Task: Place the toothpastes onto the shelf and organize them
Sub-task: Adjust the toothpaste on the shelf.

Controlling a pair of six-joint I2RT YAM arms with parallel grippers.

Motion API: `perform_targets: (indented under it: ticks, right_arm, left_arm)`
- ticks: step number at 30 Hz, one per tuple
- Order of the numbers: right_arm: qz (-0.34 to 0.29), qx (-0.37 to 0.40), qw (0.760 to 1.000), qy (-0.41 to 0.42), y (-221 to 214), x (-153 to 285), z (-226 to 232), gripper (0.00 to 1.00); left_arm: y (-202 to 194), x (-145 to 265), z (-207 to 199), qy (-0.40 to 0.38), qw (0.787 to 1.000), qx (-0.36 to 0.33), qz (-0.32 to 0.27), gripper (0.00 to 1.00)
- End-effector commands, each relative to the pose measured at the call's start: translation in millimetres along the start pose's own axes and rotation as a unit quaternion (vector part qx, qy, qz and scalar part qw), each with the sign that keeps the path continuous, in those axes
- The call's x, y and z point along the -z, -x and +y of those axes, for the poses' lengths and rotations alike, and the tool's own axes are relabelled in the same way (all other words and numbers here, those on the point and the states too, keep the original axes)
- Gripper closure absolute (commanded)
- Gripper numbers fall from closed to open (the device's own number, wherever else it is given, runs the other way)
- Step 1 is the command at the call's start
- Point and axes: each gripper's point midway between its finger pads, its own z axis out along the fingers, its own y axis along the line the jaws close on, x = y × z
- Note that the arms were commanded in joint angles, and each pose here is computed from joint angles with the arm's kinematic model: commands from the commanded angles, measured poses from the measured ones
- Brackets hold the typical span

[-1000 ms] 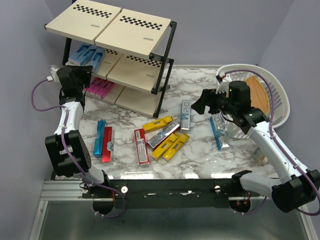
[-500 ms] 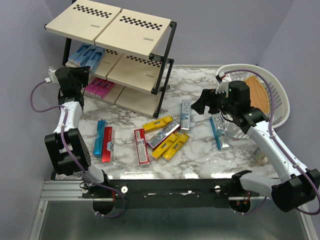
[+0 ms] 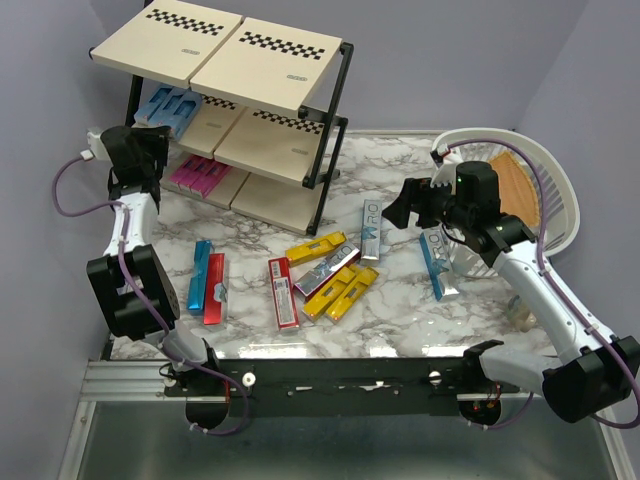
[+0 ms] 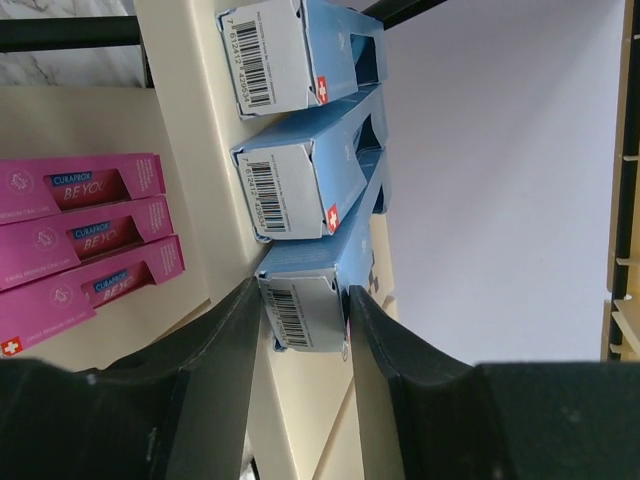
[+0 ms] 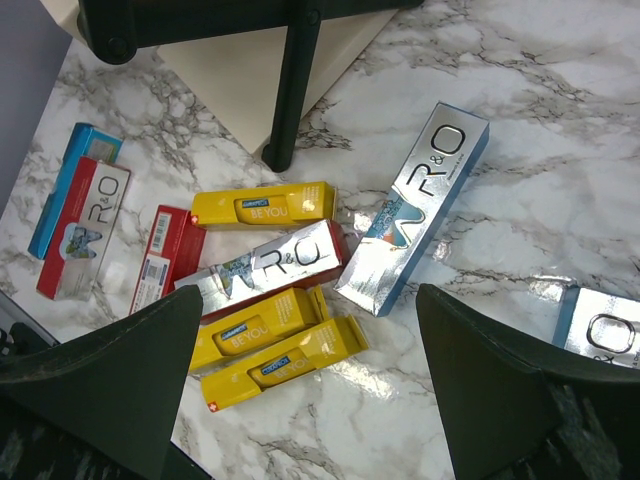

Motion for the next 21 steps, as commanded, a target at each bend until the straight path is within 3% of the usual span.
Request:
perform_targets:
  ticks: [1, 11, 21]
  right_arm:
    - [-0.012, 0.012, 1.0, -0.008, 7.0, -0.7, -2.4, 0.04]
    - [-0.015, 0.015, 1.0, -0.009, 8.6, 1.9, -1.9, 0.04]
    - [-0.013, 0.015, 1.0, -0.013, 6.9, 1.8, -3.5, 0.04]
  left_arm:
    - [12.1, -3.9, 4.1, 0.012, 1.0, -0.009, -0.012, 0.47]
    - [20.3, 8.3, -6.7, 0.01, 0.999, -0.032, -0.014, 0.31]
    - [15.9, 22.3, -22.2, -0.004, 0.999, -0.039, 0.007, 0.31]
